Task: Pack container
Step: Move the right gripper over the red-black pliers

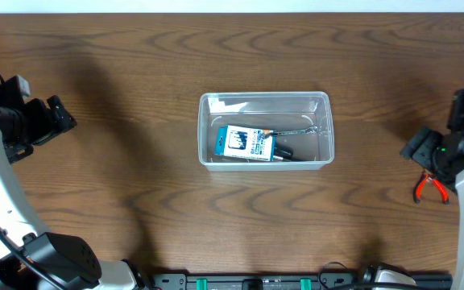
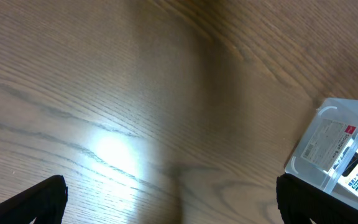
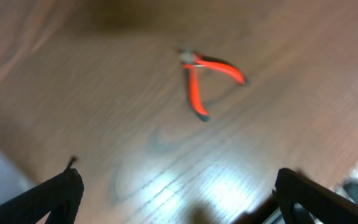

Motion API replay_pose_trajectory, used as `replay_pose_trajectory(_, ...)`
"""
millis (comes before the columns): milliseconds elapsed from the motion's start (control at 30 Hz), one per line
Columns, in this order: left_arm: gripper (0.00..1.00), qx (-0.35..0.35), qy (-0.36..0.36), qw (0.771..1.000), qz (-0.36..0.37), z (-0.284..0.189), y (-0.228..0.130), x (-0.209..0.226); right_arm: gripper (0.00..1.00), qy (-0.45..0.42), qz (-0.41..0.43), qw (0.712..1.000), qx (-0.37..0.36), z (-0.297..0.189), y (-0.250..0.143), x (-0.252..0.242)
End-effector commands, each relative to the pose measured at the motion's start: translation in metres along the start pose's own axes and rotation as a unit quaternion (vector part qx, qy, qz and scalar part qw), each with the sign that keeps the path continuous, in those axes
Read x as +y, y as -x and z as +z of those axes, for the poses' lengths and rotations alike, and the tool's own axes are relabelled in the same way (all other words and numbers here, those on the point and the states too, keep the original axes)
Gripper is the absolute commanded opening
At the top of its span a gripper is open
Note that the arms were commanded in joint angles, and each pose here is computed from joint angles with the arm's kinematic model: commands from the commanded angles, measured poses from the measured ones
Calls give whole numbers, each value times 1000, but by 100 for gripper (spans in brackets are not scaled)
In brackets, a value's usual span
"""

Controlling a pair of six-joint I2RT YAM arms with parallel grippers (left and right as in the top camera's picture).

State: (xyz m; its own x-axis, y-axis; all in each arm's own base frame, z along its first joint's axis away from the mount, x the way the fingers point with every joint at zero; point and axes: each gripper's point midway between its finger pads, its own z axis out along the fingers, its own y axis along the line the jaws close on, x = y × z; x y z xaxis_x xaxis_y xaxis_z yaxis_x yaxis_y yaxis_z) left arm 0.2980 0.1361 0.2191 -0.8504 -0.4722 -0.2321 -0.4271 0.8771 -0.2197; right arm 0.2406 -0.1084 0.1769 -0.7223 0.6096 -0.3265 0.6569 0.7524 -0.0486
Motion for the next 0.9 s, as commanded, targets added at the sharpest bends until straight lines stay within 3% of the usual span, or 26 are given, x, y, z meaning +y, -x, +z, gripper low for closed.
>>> replay_pose_trajectory(0, 98, 0, -4, 1000, 5, 0, 0, -1, 99, 120, -137, 982, 59, 7, -18, 26)
replay_pose_trajectory(267, 98, 0, -4, 1000, 5, 0, 0, -1, 99, 4, -105, 986, 126, 46, -16, -27)
replay_pose_trajectory(600, 98, 0, -4, 1000, 5, 0, 0, -1, 96, 12, -90, 993, 74, 61, 11, -27)
replay_pose_trajectory(867, 98, 0, -4, 1000, 5, 0, 0, -1, 97, 17, -90, 992, 89, 88, -9, -25)
